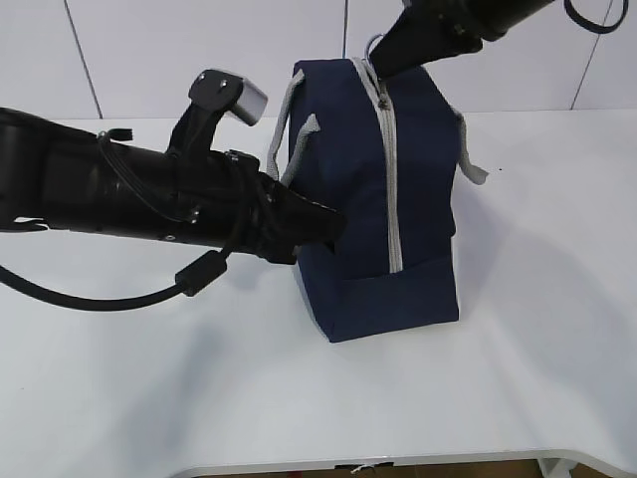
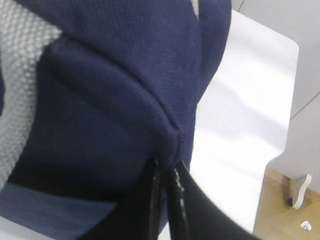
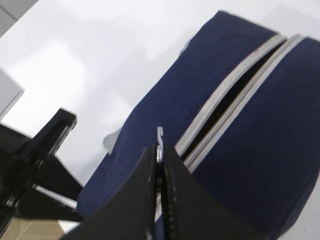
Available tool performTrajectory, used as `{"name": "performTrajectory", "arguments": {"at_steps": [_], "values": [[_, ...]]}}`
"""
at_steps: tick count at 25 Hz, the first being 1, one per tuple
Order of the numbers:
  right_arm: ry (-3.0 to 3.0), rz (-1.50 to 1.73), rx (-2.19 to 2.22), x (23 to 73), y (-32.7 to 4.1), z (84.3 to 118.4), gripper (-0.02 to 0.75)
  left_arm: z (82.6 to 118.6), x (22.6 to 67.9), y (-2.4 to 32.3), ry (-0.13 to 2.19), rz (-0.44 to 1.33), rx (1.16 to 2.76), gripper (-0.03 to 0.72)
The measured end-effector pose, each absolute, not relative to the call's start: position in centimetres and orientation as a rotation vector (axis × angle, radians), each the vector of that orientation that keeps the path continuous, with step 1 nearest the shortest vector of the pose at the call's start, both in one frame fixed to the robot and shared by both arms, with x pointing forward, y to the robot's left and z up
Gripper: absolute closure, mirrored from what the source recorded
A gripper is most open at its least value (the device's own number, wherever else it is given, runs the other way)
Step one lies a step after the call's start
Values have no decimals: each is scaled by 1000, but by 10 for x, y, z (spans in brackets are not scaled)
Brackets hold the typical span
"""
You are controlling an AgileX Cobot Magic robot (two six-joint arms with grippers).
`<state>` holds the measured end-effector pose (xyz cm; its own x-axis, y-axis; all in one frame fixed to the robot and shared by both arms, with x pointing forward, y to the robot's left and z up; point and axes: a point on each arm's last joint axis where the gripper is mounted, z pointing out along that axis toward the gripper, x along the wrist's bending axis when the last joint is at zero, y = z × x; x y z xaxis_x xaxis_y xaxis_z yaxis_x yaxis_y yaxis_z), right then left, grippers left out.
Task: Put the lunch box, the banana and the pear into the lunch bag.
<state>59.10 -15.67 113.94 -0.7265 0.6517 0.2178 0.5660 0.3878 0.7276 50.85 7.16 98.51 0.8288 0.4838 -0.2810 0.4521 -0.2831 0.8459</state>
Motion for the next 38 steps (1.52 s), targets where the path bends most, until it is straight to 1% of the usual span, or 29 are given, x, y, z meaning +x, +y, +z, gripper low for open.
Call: {"name": "performTrajectory", "arguments": {"at_steps": [10,17,22,27,31,38], "values": [[2449,1163,1200,643,-152,1135,720,985,509,72,700,36,1918,703],[2388,1159,1181,677,-146,1135,720,985,509,72,700,36,1918,703],[2353,1153,1189,703,-141,1122,720,985,509,72,700,36,1918,703],[2346,1114,1192,725,-138,1100,720,985,509,72,700,36,1918,703],[2316,1115,1206,737,-136,1088,720,985,509,72,700,36,1918,703],[2276,1141,1216,740,-136,1092,720,976,503,75,743,13,1927,704]]}}
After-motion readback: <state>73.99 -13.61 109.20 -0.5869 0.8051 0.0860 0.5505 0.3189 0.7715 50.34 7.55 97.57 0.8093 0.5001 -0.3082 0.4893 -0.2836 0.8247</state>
